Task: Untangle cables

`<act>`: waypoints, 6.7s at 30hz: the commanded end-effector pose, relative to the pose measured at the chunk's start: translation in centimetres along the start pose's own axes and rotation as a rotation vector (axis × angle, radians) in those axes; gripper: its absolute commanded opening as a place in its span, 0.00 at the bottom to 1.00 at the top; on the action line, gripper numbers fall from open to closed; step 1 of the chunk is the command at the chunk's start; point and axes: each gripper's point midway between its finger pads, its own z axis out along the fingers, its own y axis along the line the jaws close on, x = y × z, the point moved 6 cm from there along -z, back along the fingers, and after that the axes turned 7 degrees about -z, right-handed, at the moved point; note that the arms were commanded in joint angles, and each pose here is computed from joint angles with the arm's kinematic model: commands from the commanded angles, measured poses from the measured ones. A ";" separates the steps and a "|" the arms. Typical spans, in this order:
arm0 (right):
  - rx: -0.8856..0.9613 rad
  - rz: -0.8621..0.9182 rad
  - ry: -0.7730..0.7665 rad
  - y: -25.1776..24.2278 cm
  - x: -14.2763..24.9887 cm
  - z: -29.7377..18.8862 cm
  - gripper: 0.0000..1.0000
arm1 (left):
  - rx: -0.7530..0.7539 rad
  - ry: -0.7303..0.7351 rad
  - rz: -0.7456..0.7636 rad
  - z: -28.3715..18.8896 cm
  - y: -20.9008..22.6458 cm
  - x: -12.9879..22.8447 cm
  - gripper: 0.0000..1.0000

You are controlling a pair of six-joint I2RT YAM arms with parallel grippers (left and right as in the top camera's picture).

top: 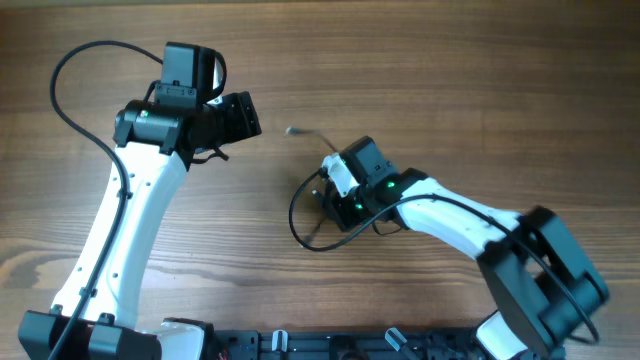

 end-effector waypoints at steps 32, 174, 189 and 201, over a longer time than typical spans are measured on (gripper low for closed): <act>0.169 -0.361 -0.842 8.4 -11.4 -27.4 0.04 | 0.642 0.160 0.227 -2.7 -10.2 3.2 0.81; -0.014 0.514 0.217 -5.9 -4.1 -12.3 0.89 | -0.148 0.045 -0.401 -3.2 15.5 -2.6 0.92; 0.122 -0.634 0.249 3.6 -6.2 -3.9 1.00 | -0.006 0.176 0.063 0.6 7.8 -0.8 0.95; 0.171 -0.436 0.387 0.9 -4.1 2.2 0.06 | -0.006 0.174 0.064 0.6 7.8 -0.9 0.99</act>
